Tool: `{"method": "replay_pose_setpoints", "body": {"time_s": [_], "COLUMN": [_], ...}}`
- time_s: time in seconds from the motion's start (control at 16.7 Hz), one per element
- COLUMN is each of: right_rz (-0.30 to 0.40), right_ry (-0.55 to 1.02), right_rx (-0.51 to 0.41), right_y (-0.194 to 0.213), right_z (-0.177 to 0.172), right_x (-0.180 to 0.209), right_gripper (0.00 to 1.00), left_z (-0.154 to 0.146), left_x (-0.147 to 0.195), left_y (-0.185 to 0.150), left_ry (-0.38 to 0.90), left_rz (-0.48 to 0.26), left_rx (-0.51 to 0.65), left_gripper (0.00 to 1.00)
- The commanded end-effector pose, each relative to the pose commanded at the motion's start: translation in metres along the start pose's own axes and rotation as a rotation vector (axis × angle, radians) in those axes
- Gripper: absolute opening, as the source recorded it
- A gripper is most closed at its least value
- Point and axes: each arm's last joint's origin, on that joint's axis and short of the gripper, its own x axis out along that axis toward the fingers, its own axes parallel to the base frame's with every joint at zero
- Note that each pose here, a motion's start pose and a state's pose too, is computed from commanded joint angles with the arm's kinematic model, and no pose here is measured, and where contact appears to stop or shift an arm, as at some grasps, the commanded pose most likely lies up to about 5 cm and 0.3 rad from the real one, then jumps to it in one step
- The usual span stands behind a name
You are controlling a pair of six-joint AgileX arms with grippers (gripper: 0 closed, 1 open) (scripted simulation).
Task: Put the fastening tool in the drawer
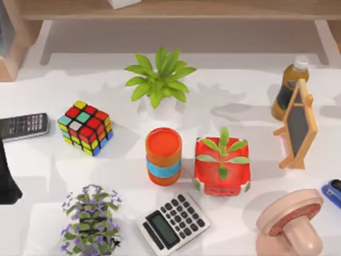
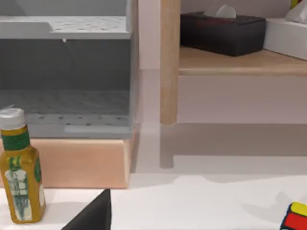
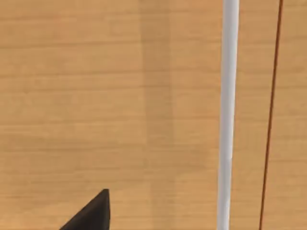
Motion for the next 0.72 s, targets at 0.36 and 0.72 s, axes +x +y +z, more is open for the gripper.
{"method": "replay_pose_setpoints", "body": {"time_s": [0.36, 0.72], "right_rz": [-0.021, -0.021], "right_ry": [-0.005, -0.005], "right_rx": [-0.045, -0.045], "right_y": [0.009, 0.008], "right_z": [-0.004, -0.004], "right_x": [0.004, 0.02], "right_gripper": [1.0, 1.0], "left_z": [0.0, 0.0], "left_x": [0.0, 0.0], "left_y": [0.0, 0.0], "left_ry": [0.0, 0.0], "left_rz": [0.0, 0.0], "left_rx": [0.0, 0.0], "left_gripper": [1.0, 1.0]}}
